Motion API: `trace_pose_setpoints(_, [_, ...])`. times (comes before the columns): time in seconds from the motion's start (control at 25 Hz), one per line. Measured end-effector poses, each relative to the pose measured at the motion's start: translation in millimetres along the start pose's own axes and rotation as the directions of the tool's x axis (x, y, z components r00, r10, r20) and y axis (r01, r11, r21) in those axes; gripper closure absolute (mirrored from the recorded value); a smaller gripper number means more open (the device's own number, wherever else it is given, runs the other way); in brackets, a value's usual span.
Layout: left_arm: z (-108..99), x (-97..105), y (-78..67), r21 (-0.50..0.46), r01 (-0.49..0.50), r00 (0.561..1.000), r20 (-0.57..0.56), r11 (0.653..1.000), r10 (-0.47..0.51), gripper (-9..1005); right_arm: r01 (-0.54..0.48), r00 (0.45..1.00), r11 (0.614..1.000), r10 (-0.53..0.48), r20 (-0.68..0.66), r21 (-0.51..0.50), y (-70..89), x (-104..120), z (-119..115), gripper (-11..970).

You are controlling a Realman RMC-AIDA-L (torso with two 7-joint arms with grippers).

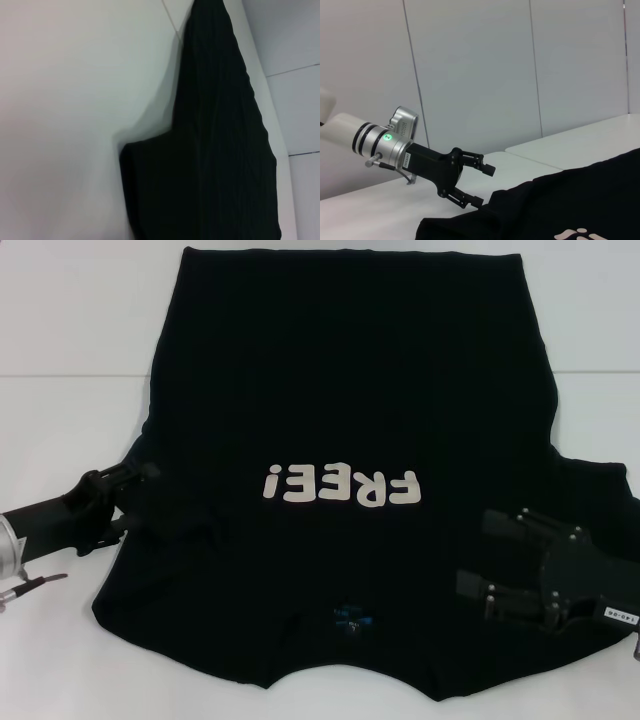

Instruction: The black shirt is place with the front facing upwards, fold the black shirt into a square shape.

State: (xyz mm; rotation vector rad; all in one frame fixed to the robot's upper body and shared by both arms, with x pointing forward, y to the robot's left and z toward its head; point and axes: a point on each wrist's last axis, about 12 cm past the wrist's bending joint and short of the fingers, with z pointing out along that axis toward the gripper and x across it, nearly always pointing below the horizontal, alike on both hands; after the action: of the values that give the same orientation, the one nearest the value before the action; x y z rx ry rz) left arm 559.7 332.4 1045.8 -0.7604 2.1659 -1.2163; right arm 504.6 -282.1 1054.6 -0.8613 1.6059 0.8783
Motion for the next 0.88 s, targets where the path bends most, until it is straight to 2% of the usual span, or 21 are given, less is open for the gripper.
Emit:
trace_pose_setpoints(0.56, [0, 1, 1.4, -0.005, 0.011, 1.000, 0.001, 1.000, -0.011, 120, 0.000, 1.000, 1.000, 0.000, -0.001, 0.002, 0.2, 0, -1, 133])
trace_pose_setpoints(0.88, [16, 6, -7.4, 0.006, 0.010, 1.000, -0.018, 1.000, -0.010, 121, 0.001, 1.000, 1.000, -0.001, 0.006, 0.005, -0.2, -1, -1, 135])
